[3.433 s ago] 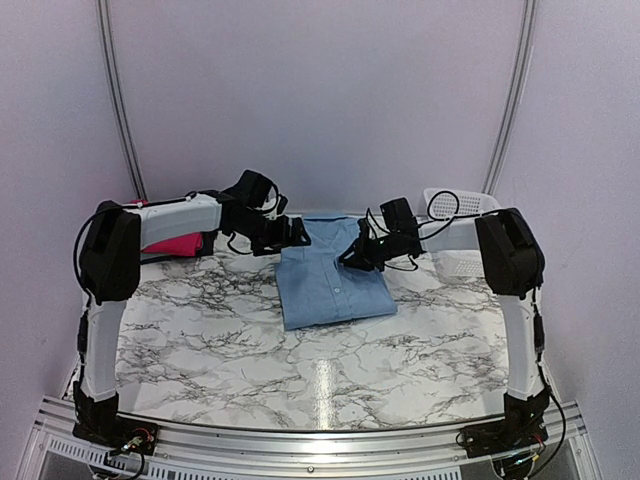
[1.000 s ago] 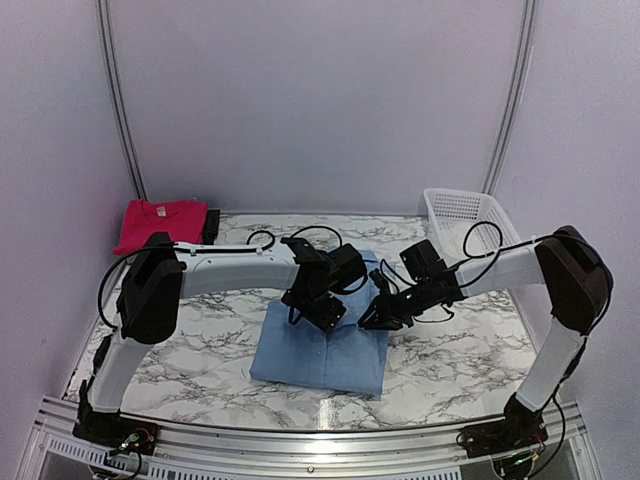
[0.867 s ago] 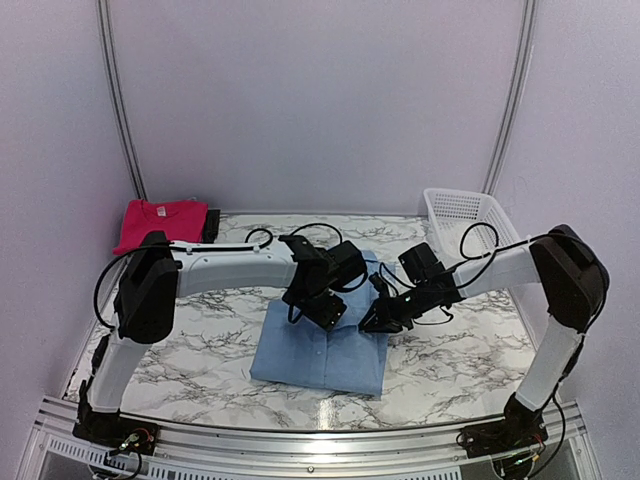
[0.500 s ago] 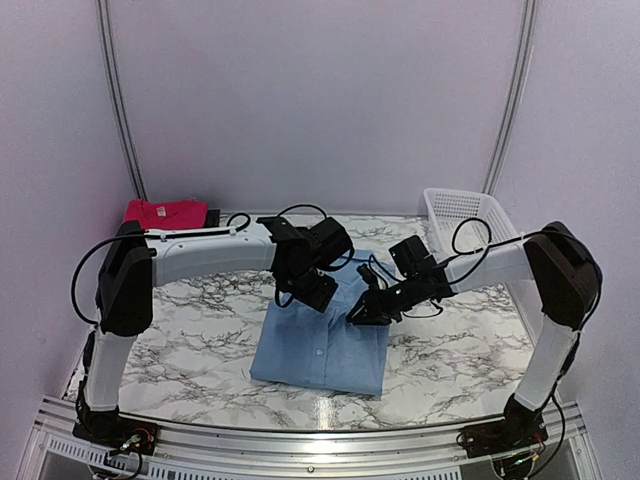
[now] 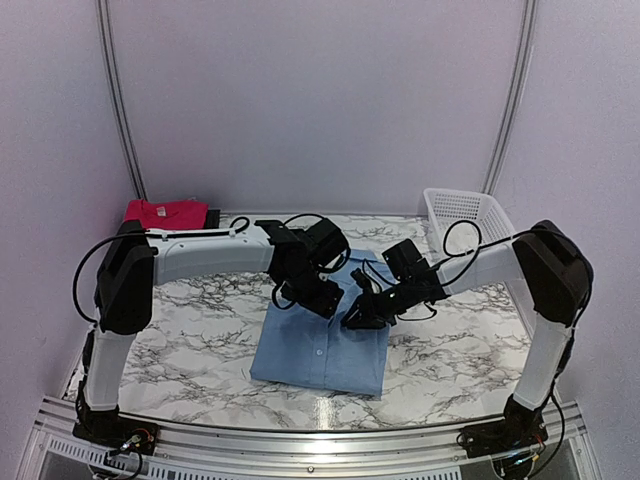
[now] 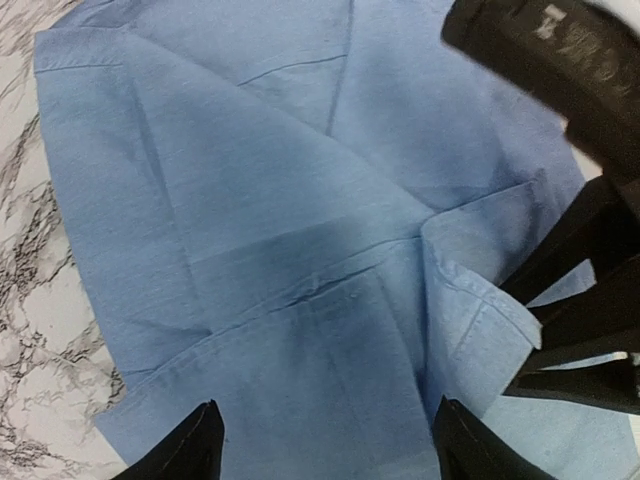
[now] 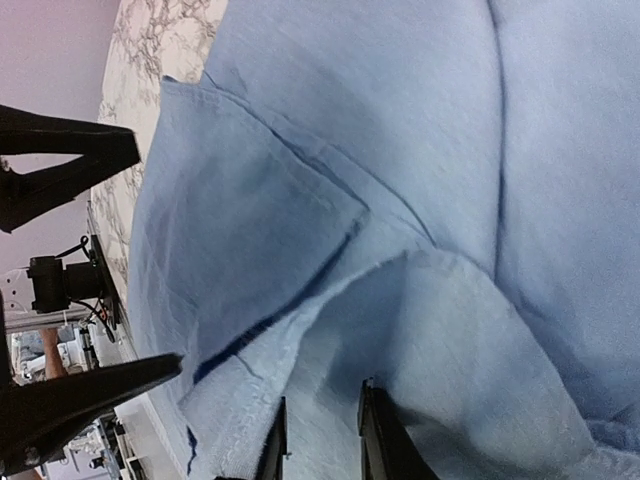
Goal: Fold and stack the mixed laundry pile
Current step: Adjust the 2/3-rectangle-folded shirt at the center of the board.
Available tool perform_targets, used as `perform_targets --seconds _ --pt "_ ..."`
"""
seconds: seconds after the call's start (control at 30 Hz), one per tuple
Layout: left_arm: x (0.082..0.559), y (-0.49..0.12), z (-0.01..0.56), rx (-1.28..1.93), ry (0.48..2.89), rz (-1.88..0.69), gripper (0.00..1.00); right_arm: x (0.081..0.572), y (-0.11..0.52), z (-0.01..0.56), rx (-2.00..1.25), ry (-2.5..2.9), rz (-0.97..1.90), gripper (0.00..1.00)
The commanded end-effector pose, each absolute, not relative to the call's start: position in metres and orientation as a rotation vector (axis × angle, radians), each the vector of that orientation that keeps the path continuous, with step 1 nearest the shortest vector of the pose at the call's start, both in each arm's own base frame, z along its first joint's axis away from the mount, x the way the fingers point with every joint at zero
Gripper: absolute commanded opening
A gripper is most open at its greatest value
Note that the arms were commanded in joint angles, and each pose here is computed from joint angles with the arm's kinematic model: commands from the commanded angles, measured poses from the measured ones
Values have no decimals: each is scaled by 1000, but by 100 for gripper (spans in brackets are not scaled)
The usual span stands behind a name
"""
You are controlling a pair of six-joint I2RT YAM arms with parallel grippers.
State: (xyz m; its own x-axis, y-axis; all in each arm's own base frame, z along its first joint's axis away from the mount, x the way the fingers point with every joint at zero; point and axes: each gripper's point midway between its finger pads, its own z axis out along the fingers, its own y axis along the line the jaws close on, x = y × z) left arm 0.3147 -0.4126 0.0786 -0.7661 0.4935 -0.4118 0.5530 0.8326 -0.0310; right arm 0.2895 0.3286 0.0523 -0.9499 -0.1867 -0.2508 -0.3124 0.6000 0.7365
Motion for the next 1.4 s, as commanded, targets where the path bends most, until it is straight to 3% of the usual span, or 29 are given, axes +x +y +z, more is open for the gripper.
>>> perform_targets --seconds 0.0,0.2,0.43,0.77,0.9,1.37 --pt "305 -441 79 853 2601 -323 77 284 319 53 -370 2674 1266 23" --pt "312 -423 58 820 2625 -167 77 283 318 49 -349 2681 1262 23" --pt "312 -423 49 879 2617 -96 68 283 317 45 -334 2696 1255 23" --pt "320 -424 81 782 2559 -133 29 286 319 48 -339 2685 1261 23" --pt "322 -420 90 727 2546 -183 0 291 324 57 -344 2647 1283 23" --pt "322 -405 109 595 2493 -290 0 313 354 87 -371 2520 1407 25"
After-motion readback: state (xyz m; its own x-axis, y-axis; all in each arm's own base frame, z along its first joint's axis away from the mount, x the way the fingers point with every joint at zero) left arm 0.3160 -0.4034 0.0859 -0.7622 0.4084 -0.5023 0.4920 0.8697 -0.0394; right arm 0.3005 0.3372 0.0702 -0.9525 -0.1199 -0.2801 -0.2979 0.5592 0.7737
